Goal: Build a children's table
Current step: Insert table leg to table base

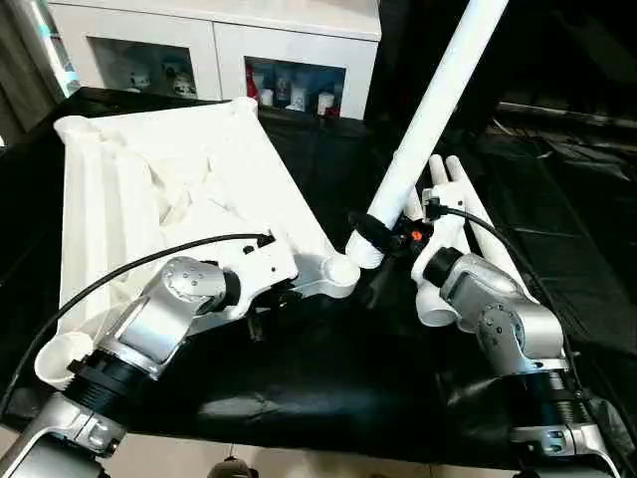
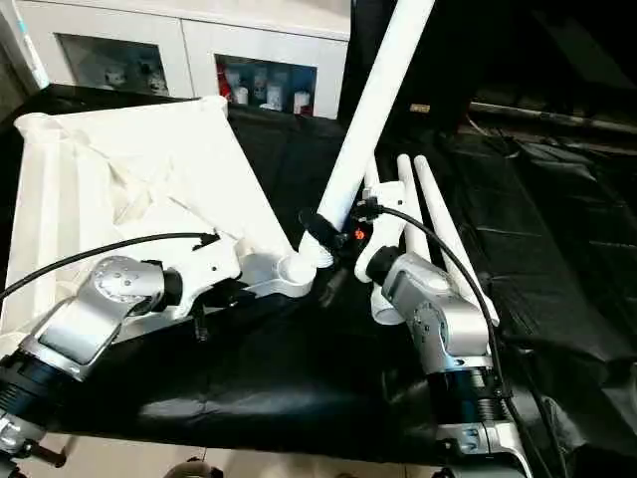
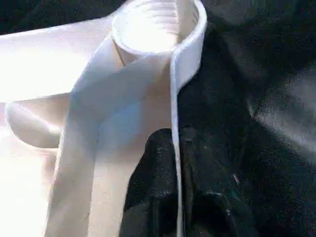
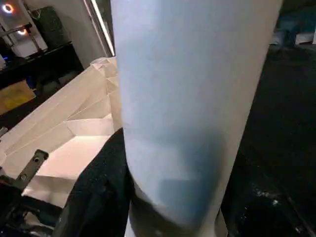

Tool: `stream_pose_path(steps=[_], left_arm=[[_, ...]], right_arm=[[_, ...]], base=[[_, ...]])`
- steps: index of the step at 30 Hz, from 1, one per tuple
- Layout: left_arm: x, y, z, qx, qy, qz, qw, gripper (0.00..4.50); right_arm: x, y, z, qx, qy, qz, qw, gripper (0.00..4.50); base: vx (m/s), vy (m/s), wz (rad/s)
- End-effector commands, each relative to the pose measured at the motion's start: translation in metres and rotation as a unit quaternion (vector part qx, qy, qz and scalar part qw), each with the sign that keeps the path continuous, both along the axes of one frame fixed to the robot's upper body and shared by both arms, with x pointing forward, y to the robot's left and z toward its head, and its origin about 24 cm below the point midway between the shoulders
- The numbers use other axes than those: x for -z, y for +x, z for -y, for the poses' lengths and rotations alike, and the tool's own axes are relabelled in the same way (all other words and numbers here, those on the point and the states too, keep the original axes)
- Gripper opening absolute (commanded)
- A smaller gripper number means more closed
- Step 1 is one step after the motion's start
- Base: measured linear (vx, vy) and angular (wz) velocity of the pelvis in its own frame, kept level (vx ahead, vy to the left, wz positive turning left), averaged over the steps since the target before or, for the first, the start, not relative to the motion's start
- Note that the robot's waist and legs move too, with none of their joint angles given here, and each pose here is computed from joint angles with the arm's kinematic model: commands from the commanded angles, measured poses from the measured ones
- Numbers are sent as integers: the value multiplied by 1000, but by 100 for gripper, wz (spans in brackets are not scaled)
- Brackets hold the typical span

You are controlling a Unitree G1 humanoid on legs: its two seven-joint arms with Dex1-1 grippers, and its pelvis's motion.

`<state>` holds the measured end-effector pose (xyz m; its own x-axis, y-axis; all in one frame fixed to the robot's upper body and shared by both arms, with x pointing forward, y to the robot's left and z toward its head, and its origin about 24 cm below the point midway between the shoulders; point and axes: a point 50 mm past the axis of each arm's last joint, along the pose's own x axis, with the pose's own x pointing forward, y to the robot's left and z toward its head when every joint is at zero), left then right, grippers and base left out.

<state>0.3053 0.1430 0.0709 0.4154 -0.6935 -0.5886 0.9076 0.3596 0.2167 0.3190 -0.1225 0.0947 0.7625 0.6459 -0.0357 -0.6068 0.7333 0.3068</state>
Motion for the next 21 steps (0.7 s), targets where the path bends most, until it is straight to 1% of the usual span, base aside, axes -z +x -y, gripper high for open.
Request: stream_pose_path(steps=[1, 3, 6, 7, 9, 11, 14, 15, 16, 18, 19, 21], left_arm=[[-10, 0, 1, 19, -29, 10, 999, 60], [-9, 0, -2, 16, -28, 12, 999, 89], [-10, 1, -4, 10, -32, 13, 999, 100], [-10, 1, -4, 8, -35, 13, 999, 108], [-10, 2, -3, 5, -36, 16, 999, 138], [-7, 3, -3, 3, -26, 23, 999, 139], [-5, 2, -2, 2, -22, 24, 999, 174], [-10, 2, 0, -7, -47, 28, 998, 177], [-18, 4, 2, -32, -89, 41, 995, 177], [-20, 4, 2, -41, -103, 47, 993, 177], [-23, 5, 3, -58, -127, 51, 989, 177], [-20, 4, 3, -63, -131, 50, 988, 177]], right_arm=[[-6, -1, 5, 7, 0, 16, 1000, 193], [-5, -2, 6, 7, -1, 15, 1000, 193], [-5, -4, 7, 5, 0, 14, 1000, 193], [-5, -4, 7, 4, -1, 13, 1000, 193], [-5, -4, 7, 2, -3, 13, 1000, 193], [-5, -4, 6, 1, -4, 13, 1000, 193], [-6, -3, 6, 0, -6, 14, 1000, 193], [-8, -4, 6, 1, -8, 17, 1000, 193], [-10, -5, 6, 3, -8, 21, 1000, 193], [-10, -5, 7, 3, -8, 22, 1000, 193], [-11, -7, 7, 5, -7, 22, 1000, 193], [-10, -7, 8, 6, -7, 21, 1000, 193]], base=[[0, 0, 0], [0, 0, 0], [0, 0, 0], [0, 0, 0], [0, 0, 0], [0, 0, 0], [0, 0, 0], [0, 0, 0], [0, 0, 0], [0, 0, 0], [0, 0, 0], [0, 0, 0]])
